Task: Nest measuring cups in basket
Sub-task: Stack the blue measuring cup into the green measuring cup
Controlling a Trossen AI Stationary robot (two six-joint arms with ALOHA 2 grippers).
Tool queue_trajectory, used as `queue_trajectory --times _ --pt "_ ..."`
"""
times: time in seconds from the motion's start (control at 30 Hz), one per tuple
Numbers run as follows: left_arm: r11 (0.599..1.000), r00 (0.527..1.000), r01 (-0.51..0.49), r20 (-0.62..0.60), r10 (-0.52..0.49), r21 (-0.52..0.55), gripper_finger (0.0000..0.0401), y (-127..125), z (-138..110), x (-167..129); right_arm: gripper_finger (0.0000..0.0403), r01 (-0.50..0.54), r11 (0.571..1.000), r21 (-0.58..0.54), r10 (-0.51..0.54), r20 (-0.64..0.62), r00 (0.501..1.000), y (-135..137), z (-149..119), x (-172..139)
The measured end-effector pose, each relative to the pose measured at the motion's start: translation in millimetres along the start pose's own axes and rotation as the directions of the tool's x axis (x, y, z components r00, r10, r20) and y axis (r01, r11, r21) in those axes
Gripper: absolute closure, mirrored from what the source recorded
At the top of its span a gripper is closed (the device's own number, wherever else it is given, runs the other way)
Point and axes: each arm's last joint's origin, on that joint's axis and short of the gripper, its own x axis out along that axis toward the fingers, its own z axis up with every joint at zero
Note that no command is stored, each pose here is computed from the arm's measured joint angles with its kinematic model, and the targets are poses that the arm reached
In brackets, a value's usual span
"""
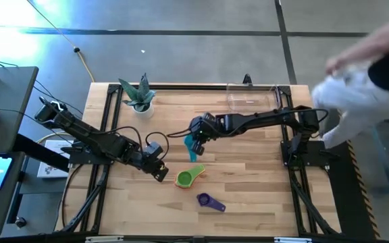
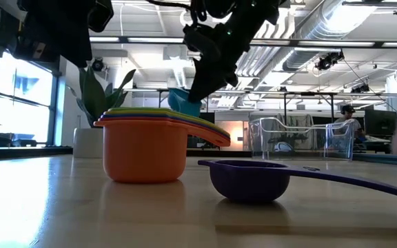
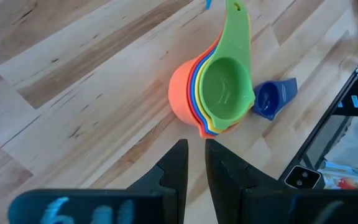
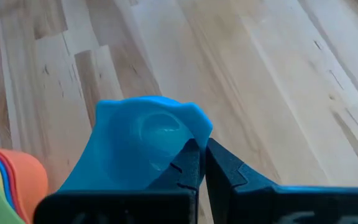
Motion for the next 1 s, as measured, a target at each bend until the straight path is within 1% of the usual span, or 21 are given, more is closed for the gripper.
queue_trajectory --times 0.07,0.17,0.33,0.43,0.5,0.6,0.67,0.77,0.9,1.0 --pt "1.000 1.000 -0.003 0.000 0.003 0.005 0.0355 0 0 0 0.0402 0.000 1.000 -0.008 0.000 0.001 1.000 0 0 2" --pt "1.000 1.000 -0.003 0.000 0.003 0.024 0.0355 0 0 0 0.0402 -0.004 0.999 -0.048 0.004 0.004 1.000 0 0 3" --pt "1.000 1.000 -0.004 0.000 0.004 0.026 0.0355 0 0 0 0.0402 0.001 0.993 -0.115 0.001 0.019 1.000 -3 9 -2" --pt "1.000 1.000 -0.003 0.000 0.003 0.025 0.0355 0 0 0 0.0402 0.054 0.979 -0.198 -0.055 -0.002 0.998 -9 14 -7" --pt "1.000 1.000 -0.002 0.000 0.002 0.024 0.0355 0 0 0 0.0402 0.067 0.965 -0.253 -0.078 -0.034 0.996 -15 16 -11" --pt "1.000 1.000 -0.001 0.000 0.001 0.025 0.0355 0 0 0 0.0402 0.012 0.952 -0.307 -0.045 -0.099 0.994 -23 13 -11" --pt "1.000 1.000 -0.001 0.000 0.001 0.025 0.0355 0 0 0 0.0402 -0.036 0.944 -0.329 -0.015 -0.153 0.988 -27 7 -9" --pt "1.000 1.000 -0.001 0.000 0.001 0.025 0.0355 0 0 0 0.0402 -0.084 0.931 -0.355 0.002 -0.226 0.974 -29 -4 -5" --pt "1.000 1.000 -0.001 0.000 0.001 0.025 0.0355 0 0 0 0.0402 -0.179 0.923 -0.341 0.076 -0.294 0.953 -27 -11 -4" --pt "1.000 1.000 0.000 0.001 0.000 0.025 0.0355 0 0 0 0.0402 -0.220 0.914 -0.340 0.089 -0.361 0.928 -21 -19 2"
